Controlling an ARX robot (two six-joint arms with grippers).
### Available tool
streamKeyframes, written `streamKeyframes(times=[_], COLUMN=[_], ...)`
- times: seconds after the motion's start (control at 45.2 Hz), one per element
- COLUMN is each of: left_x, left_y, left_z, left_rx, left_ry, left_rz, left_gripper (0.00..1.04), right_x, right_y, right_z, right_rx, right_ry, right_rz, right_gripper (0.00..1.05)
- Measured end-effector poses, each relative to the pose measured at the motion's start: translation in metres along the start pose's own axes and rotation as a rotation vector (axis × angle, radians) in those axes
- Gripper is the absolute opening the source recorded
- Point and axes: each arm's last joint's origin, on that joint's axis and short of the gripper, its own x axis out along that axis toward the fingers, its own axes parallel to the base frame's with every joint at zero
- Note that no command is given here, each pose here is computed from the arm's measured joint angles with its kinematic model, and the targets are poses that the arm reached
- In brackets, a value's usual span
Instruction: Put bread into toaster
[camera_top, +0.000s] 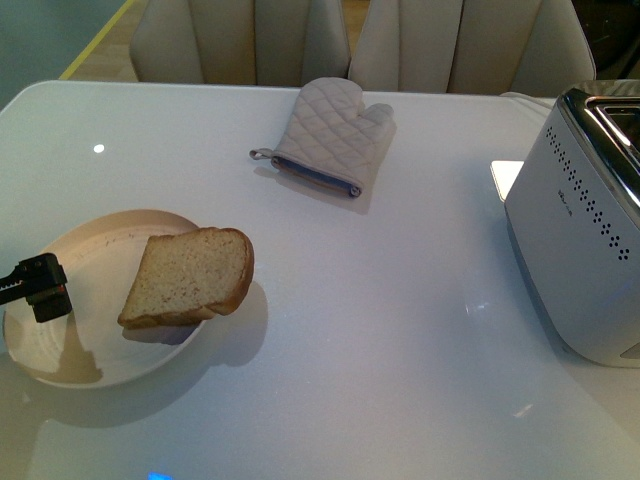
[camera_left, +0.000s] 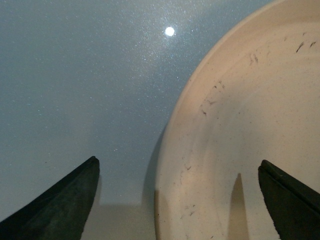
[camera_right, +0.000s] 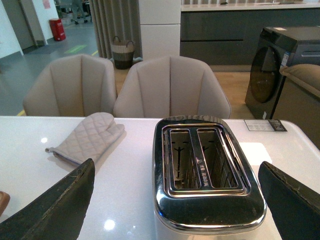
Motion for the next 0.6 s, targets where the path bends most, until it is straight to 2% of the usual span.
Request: streamKeyframes(times=[0.066, 0.221, 0.398, 0.597], left_x=[0.003, 0.008, 0.011, 0.009], left_y=[-0.003, -0.009, -0.022, -0.045], left_z=[-0.002, -0.006, -0.010, -0.014], left_rx=[0.013, 0.039, 0.081, 0.111], left_ry=[0.013, 0.035, 0.044, 0.048], left_rz=[-0.002, -0.002, -0.010, -0.057], left_gripper=[0.80, 0.62, 0.31, 0.07], right_x=[0.000, 0.000, 0.000, 0.000], right_y=[0.000, 0.000, 0.000, 0.000], right_z=[0.000, 0.000, 0.000, 0.000], right_rx=[0.000, 0.000, 0.000, 0.000], right_ry=[0.000, 0.000, 0.000, 0.000], right_rz=[0.000, 0.000, 0.000, 0.000], right_gripper=[0.96, 0.96, 0.96, 0.96])
